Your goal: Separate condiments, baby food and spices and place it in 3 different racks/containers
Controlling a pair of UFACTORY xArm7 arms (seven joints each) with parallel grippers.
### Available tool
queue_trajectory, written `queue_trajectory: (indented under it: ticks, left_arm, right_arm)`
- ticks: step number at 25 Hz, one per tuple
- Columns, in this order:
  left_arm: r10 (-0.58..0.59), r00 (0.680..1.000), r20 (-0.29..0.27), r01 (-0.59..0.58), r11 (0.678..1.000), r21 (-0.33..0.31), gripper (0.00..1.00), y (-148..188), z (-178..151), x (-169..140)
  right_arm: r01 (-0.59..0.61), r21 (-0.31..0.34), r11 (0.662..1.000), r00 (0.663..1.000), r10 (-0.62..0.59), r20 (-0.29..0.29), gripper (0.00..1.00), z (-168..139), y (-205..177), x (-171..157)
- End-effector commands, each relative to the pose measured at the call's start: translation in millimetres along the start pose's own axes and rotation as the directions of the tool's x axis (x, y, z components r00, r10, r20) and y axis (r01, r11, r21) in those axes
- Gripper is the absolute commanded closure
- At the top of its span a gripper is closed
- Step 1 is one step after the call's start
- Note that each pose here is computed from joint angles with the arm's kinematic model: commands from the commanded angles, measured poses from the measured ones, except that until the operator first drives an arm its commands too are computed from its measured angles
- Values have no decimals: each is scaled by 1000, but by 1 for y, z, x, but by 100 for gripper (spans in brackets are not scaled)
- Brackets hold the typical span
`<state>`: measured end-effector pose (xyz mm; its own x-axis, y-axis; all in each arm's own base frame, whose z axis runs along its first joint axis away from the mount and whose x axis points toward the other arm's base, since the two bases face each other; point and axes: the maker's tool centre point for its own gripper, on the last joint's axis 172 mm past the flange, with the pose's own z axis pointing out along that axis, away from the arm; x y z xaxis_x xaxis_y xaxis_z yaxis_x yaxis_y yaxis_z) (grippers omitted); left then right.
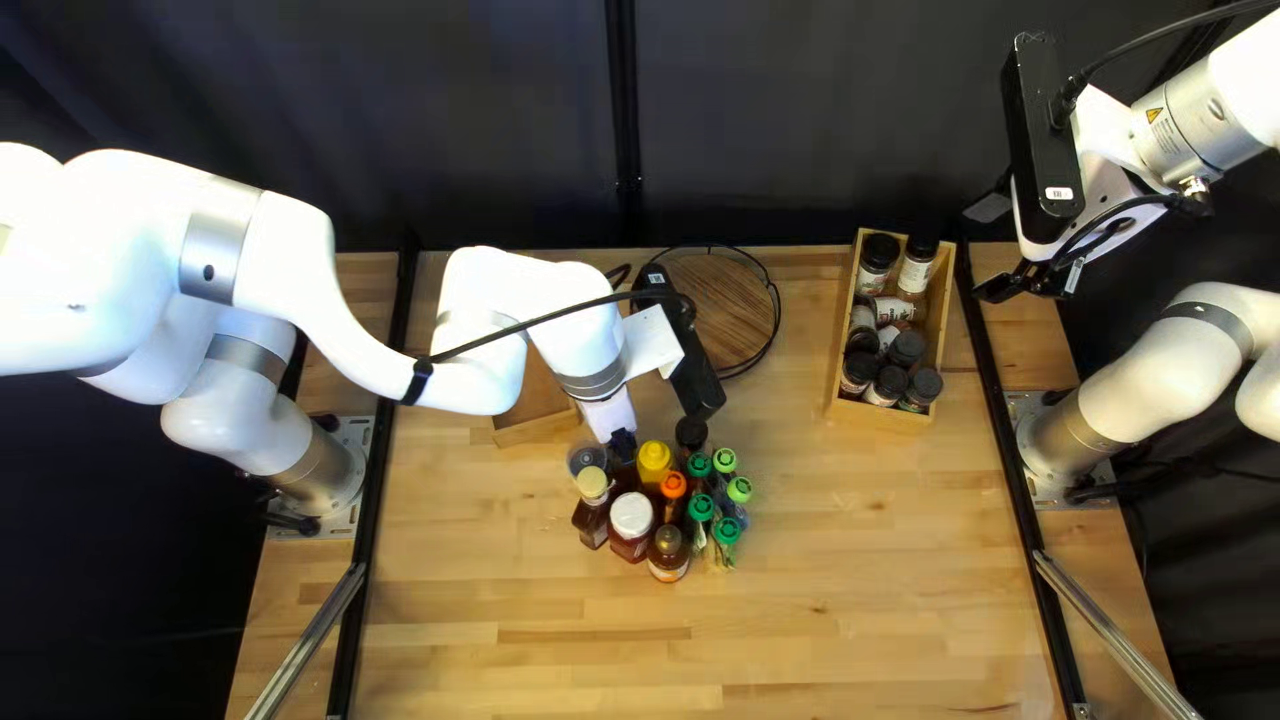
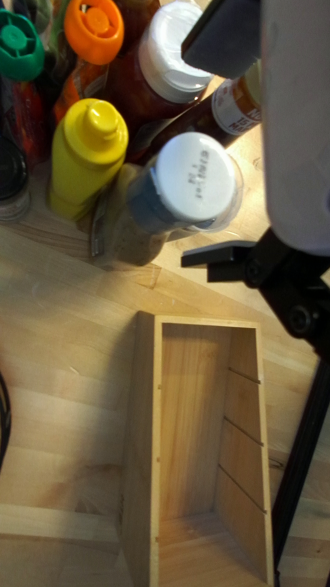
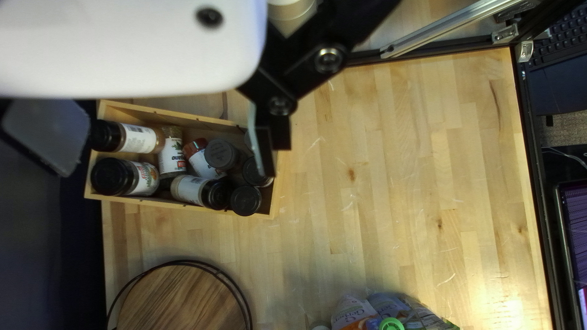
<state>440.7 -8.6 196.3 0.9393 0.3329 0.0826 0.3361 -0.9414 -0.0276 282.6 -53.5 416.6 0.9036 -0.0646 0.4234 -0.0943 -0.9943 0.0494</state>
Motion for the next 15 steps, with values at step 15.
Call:
queue_trajectory:
  ticks: [15]
  left_arm:
    - [78, 997, 2, -78, 997, 26, 100, -14, -63, 18]
  right_arm:
    - [0, 0, 1000, 1000, 0, 0, 0, 0, 0, 0]
